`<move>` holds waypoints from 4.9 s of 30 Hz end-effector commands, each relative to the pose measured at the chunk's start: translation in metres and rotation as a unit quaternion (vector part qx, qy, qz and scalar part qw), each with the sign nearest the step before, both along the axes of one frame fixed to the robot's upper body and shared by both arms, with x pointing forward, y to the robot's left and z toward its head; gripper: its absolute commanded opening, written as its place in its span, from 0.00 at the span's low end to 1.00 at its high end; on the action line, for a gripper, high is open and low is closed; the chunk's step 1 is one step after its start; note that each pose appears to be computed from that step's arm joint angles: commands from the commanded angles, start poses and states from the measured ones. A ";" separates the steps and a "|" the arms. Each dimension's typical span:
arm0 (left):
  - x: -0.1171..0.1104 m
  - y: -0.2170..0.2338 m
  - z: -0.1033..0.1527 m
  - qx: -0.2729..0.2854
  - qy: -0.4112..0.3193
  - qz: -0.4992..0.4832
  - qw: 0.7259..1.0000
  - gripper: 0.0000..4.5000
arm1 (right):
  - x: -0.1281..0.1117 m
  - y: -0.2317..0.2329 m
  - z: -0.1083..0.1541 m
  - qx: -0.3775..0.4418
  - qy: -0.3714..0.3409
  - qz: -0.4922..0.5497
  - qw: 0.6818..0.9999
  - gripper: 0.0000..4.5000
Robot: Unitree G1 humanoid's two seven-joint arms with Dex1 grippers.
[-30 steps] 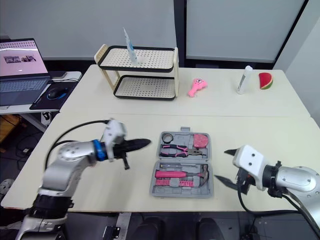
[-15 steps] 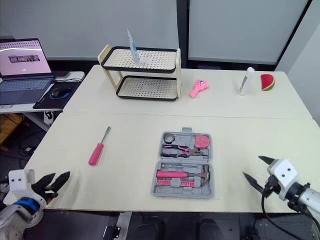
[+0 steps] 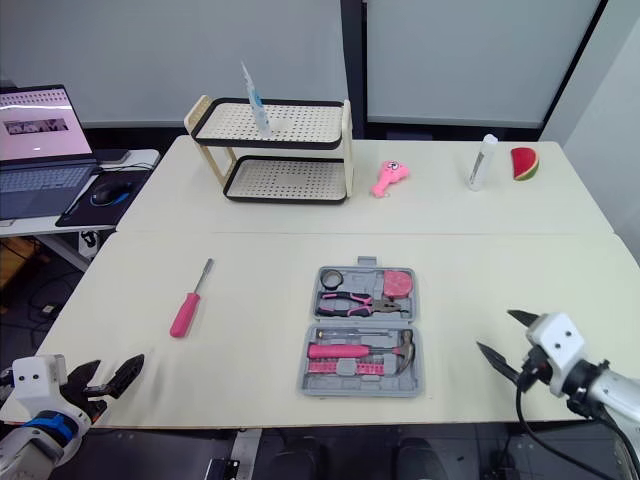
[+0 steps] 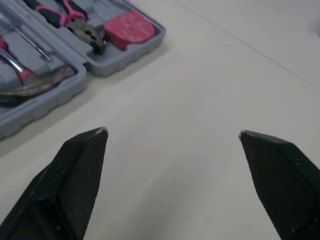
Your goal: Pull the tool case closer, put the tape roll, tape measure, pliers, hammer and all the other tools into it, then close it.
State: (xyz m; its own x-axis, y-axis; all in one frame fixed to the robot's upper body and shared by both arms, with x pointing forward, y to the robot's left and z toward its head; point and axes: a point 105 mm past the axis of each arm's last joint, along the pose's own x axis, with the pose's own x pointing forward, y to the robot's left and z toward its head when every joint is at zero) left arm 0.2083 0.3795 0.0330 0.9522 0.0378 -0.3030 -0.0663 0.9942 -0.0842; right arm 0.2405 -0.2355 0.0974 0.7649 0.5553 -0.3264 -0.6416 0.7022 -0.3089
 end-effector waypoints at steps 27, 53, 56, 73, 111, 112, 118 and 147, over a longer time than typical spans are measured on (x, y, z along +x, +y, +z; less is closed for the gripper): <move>0.094 -0.047 0.050 0.049 0.062 -0.041 0.996 0.99 | 0.010 0.117 0.045 -0.008 0.040 0.265 0.963 1.00; 0.140 -0.066 -0.006 0.053 0.142 -0.060 0.987 0.26 | 0.003 0.118 0.048 -0.017 0.043 0.256 0.966 1.00; 0.138 -0.063 -0.008 0.056 0.143 -0.060 0.986 0.14 | 0.003 0.117 0.049 -0.019 0.043 0.253 0.966 1.00; 0.061 -0.145 0.062 0.161 0.041 -0.428 0.888 0.14 | -0.005 0.092 0.049 -0.028 0.048 0.208 0.977 1.00; 0.028 -0.352 0.017 0.240 0.076 -0.718 0.648 0.14 | -0.039 0.061 0.028 -0.104 0.137 0.157 0.973 1.00; 0.028 -0.352 0.017 0.240 0.076 -0.719 0.648 0.14 | -0.040 0.061 0.028 -0.104 0.137 0.158 0.972 1.00; 0.028 -0.357 0.014 0.239 0.074 -0.718 0.650 0.14 | -0.041 0.062 0.029 -0.105 0.139 0.158 0.972 1.00; 0.043 -0.348 0.067 0.185 0.031 -0.714 0.675 1.00 | -0.038 0.064 0.030 -0.100 0.136 0.156 0.973 1.00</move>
State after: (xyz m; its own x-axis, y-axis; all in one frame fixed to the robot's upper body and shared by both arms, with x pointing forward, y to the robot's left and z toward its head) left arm 0.2562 0.0343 0.0894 0.1042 -0.7957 -0.5967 0.9915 0.0358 0.1253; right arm 0.2023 -0.1757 0.1220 0.4374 0.6436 -0.6281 -0.8866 0.4254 -0.1815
